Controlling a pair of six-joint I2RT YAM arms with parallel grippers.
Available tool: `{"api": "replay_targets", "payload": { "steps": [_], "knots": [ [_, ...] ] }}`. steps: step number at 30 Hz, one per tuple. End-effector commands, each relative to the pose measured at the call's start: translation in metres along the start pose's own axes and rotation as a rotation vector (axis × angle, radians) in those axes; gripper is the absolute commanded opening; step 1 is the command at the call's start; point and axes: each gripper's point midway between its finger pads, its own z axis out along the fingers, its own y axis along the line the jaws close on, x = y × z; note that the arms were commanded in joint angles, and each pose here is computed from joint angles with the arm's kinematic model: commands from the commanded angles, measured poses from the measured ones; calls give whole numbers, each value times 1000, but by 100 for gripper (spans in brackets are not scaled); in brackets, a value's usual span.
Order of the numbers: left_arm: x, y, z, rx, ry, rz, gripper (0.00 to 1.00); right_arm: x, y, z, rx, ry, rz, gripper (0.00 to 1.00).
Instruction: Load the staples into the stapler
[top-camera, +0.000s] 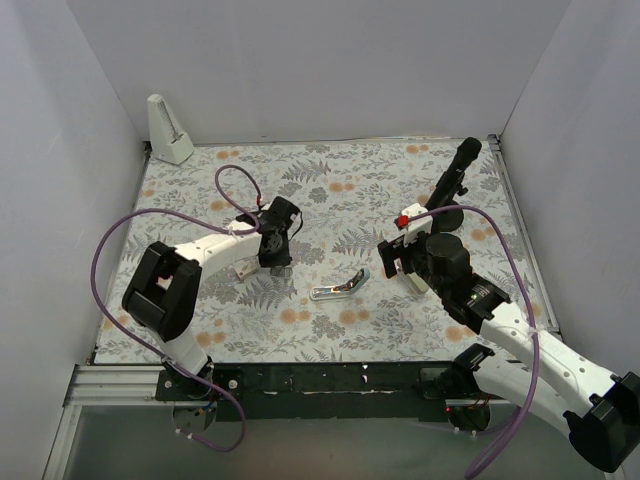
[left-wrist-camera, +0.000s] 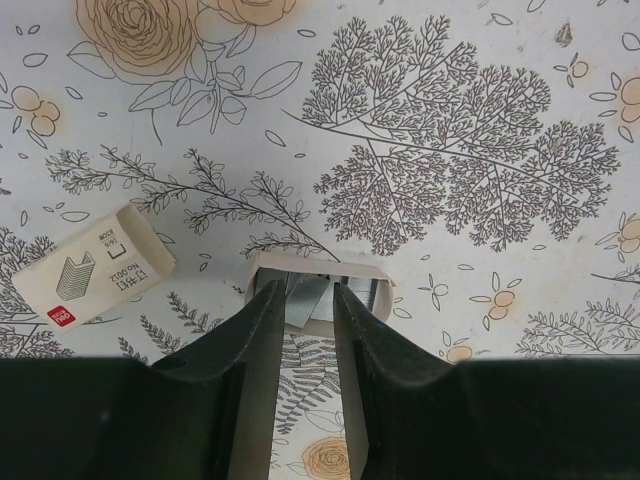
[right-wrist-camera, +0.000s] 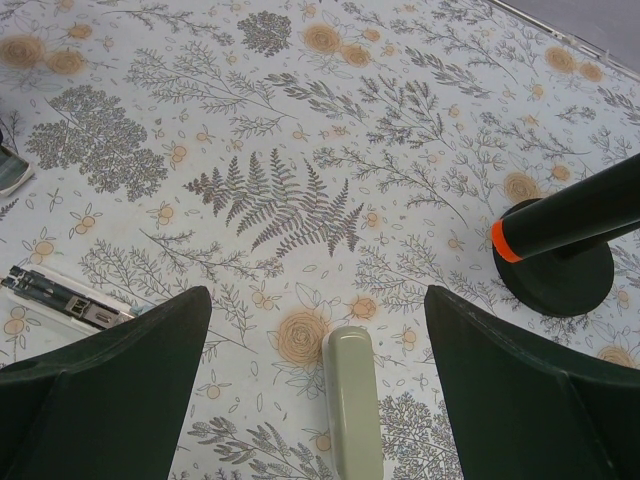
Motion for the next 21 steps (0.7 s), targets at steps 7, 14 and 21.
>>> {"api": "replay_targets", "payload": {
  "steps": [7,14,21],
  "knots": [
    [-3,-4,1,5,18,64,28,-27,-2,-2,2,-72,5,96],
    [-2,-5,4,5,35,78,26,-27,-2,-2,2,-72,5,96],
    [2,-6,5,8,55,81,22,-26,-1,-2,-2,-69,6,96]
  ]
}}
